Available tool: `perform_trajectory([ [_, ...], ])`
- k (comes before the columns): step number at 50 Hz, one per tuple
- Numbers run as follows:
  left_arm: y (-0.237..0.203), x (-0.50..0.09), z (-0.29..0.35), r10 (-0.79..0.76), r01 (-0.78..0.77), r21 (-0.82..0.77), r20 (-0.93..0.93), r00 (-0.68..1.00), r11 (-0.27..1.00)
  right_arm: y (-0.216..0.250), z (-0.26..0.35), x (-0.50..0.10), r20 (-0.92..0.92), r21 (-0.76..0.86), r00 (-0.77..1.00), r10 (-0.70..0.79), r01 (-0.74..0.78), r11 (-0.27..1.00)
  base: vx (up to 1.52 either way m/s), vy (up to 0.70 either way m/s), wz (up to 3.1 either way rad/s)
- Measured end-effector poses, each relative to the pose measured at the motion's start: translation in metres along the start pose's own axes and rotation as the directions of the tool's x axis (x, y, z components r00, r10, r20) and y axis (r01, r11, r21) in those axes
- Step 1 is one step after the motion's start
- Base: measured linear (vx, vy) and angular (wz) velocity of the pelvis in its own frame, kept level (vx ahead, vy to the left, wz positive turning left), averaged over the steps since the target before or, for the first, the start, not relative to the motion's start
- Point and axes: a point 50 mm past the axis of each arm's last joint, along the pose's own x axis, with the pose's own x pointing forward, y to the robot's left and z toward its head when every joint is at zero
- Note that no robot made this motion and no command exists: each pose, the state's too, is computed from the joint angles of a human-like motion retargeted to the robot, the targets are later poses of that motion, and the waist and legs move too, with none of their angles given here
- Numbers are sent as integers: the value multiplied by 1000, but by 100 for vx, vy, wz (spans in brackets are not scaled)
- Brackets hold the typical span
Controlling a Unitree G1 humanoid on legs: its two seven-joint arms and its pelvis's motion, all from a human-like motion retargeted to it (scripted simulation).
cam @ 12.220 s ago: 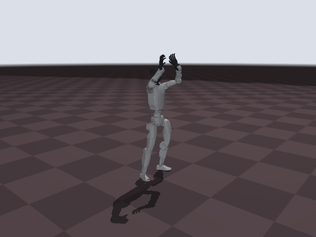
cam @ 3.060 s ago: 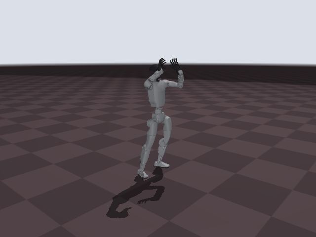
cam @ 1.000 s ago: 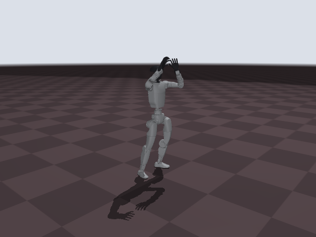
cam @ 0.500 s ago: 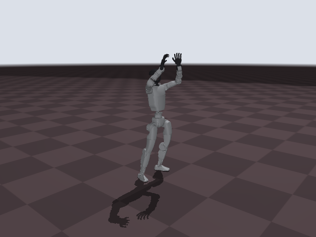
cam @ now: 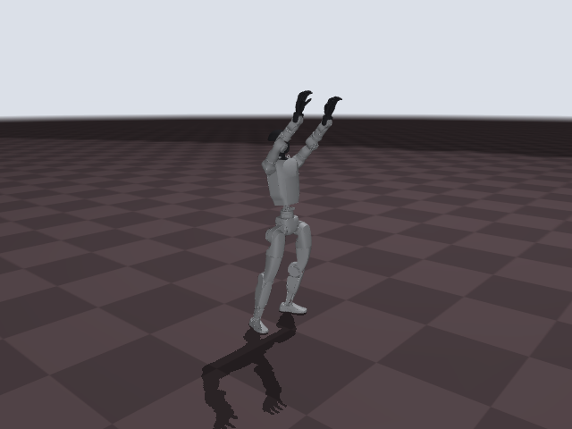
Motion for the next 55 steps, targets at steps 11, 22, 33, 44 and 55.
perform_trajectory([
  [11, 26, -76, -1, 355, -184, -568, 206, 912, 802, -36, 23, -75, 386, 274, 899, -208, 104, 956, 0, 0, 0],
  [22, 52, -156, 14, 418, -136, -543, 439, 796, 829, -62, 27, -151, 581, 126, 800, -150, 94, 988, 0, 0, 0],
  [33, -47, -31, -20, 84, -91, -83, -94, 992, 992, 20, -40, -37, 86, -37, 995, 46, -43, 998, 0, 0, 0],
  [44, -24, -102, -49, 290, -246, -384, 61, 955, 890, -9, -42, -134, 292, 188, 947, -133, 79, 979, 0, 0, -4],
  [55, 15, -110, 4, 387, -244, -398, 331, 861, 884, -28, -10, -142, 459, 75, 882, -104, 78, 994, -1, 0, 1],
])
